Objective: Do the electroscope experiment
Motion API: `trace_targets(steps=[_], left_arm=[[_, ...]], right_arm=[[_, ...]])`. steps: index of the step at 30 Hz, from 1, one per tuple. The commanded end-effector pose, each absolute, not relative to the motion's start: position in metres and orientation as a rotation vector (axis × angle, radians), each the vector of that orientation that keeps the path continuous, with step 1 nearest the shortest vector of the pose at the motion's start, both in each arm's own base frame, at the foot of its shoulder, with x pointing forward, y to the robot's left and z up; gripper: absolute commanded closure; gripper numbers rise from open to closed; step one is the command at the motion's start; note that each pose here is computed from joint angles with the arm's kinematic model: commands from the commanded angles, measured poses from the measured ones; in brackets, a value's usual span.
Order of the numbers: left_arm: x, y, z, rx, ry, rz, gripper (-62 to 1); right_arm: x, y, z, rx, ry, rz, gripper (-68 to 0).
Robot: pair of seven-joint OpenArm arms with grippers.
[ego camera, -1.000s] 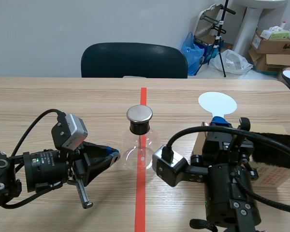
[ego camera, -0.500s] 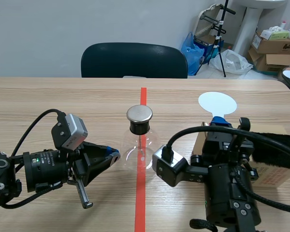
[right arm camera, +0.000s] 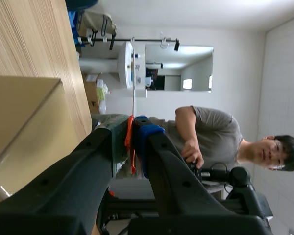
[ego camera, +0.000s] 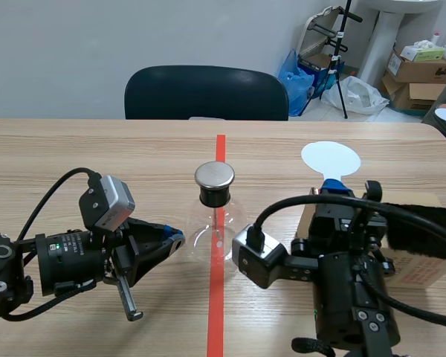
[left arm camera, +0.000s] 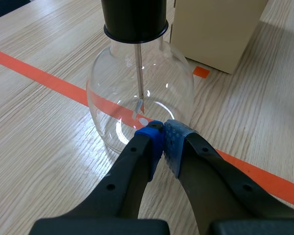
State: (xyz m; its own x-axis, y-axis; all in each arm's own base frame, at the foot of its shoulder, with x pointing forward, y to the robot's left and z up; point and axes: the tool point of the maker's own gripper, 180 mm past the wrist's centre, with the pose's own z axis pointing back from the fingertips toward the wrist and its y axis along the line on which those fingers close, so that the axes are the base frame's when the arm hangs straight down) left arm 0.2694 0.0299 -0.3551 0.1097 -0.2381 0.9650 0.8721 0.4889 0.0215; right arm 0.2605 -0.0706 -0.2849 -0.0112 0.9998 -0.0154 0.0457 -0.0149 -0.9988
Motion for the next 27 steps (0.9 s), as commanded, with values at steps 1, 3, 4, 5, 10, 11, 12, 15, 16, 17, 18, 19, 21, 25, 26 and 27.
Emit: trace_targets(steps=[1, 3, 4, 5, 10, 11, 12, 15, 16, 17, 18, 19, 21, 25, 26, 27], left_arm=[[0.275, 0.027, -0.344, -0.684, -1.225, -0.910, -3.0], [0.275, 0.027, -0.344, -0.684, -1.225, -0.910, -2.9], [0.275, 0.027, -0.344, -0.684, -1.225, -0.910, -2.9], [0.275, 0.027, -0.344, -0.684, -1.225, -0.910, -2.9], [0.275, 0.027, -0.344, -0.684, -1.225, -0.910, -2.9], [0.275, 0.027, -0.344, -0.684, -1.225, -0.910, -2.9], [0.275, 0.027, -0.344, -0.684, -1.225, -0.910, -3.0], [0.275, 0.027, -0.344, -0.684, -1.225, -0.910, -2.9], [0.275, 0.027, -0.344, -0.684, -1.225, -0.910, -2.9], [0.275, 0.027, -0.344, -0.684, -1.225, -0.910, -2.9], [0.275, 0.027, -0.344, -0.684, -1.225, -0.910, -2.9], [0.275, 0.027, -0.344, -0.684, -1.225, -0.910, -2.9], [0.275, 0.027, -0.344, -0.684, -1.225, -0.910, -3.0], [0.275, 0.027, -0.344, -0.684, -1.225, -0.910, -2.9], [0.275, 0.027, -0.344, -0.684, -1.225, -0.910, -2.9], [0.275, 0.027, -0.344, -0.684, -1.225, -0.910, -2.9]], right_arm=[[0.267, -0.064, -0.270, -1.261, -1.316, 1.200, -1.0], [0.266, -0.055, -0.270, -1.235, -1.356, 1.243, -1.0], [0.266, -0.049, -0.270, -1.220, -1.379, 1.268, -1.0], [0.265, -0.043, -0.270, -1.203, -1.404, 1.294, -1.0], [0.259, -0.020, -0.270, -1.136, -1.497, 1.394, -1.0], [0.258, -0.016, -0.270, -1.123, -1.514, 1.412, -1.0], [0.257, -0.012, -0.271, -1.111, -1.529, 1.429, -1.0], [0.252, -0.001, -0.271, -1.074, -1.574, 1.478, -1.0], [0.251, 0.002, -0.271, -1.061, -1.589, 1.494, -1.0], [0.249, 0.006, -0.271, -1.049, -1.603, 1.509, -1.0], [0.248, 0.009, -0.271, -1.036, -1.617, 1.525, -1.0], [0.246, 0.012, -0.272, -1.025, -1.630, 1.539, -1.0], [0.244, 0.017, -0.272, -1.007, -1.650, 1.560, -1.0], [0.241, 0.022, -0.272, -0.987, -1.671, 1.584, -1.0], [0.240, 0.022, -0.272, -0.986, -1.672, 1.586, -1.0], [0.240, 0.022, -0.272, -0.986, -1.672, 1.586, -1.0]])
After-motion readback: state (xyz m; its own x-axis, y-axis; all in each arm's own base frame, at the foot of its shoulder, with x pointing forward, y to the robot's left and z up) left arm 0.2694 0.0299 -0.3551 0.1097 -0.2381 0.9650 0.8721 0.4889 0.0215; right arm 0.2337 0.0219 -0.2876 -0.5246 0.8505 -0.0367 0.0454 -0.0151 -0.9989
